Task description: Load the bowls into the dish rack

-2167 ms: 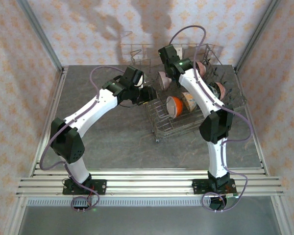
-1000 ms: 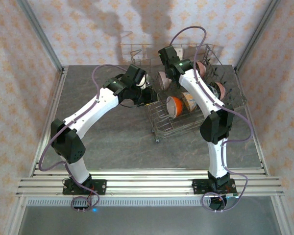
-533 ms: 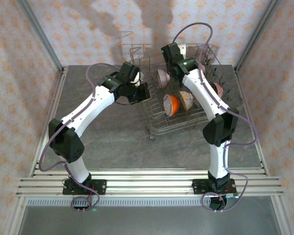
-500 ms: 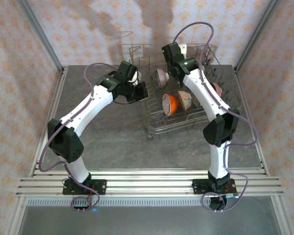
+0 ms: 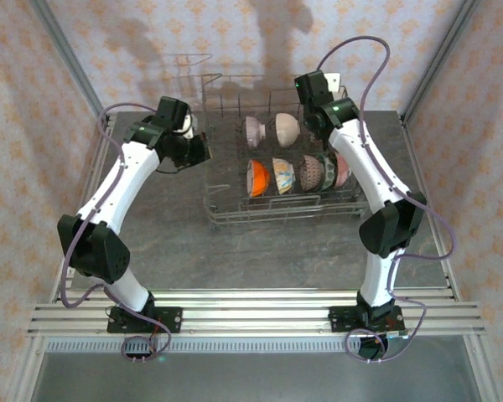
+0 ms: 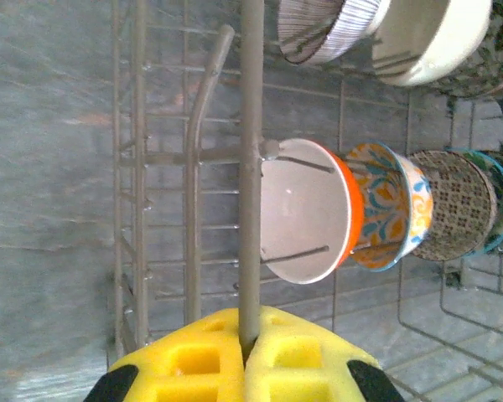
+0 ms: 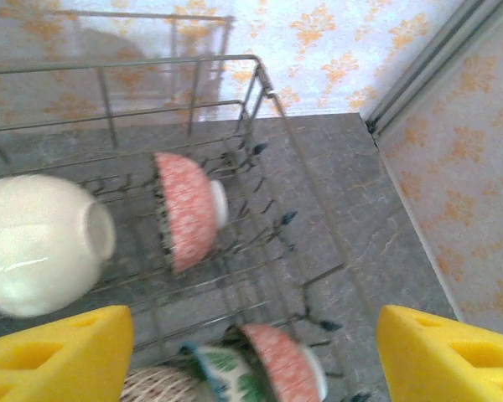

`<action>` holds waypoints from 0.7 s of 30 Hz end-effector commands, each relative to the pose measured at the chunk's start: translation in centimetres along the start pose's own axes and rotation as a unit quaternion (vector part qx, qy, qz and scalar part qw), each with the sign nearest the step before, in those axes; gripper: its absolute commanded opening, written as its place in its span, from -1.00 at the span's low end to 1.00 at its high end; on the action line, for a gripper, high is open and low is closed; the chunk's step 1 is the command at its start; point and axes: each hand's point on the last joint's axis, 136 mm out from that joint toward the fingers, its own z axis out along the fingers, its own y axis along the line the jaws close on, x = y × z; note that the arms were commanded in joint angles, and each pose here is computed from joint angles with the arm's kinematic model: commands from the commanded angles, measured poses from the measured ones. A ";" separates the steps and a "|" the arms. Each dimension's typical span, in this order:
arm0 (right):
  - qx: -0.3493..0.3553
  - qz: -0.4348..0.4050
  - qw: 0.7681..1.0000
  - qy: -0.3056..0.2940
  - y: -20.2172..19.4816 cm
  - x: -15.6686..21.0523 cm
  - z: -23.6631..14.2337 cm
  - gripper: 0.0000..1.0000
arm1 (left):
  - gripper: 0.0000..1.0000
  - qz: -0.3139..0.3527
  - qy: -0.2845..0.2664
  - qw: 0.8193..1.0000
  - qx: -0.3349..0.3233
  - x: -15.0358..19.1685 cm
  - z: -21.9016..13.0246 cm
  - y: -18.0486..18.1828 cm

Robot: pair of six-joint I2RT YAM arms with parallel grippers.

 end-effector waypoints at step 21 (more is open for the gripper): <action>0.059 0.124 0.990 0.007 -9.6 3.1 1.8 0.52 | -1.00 -0.034 -0.109 0.983 -0.146 -4.8 -8.6 9.8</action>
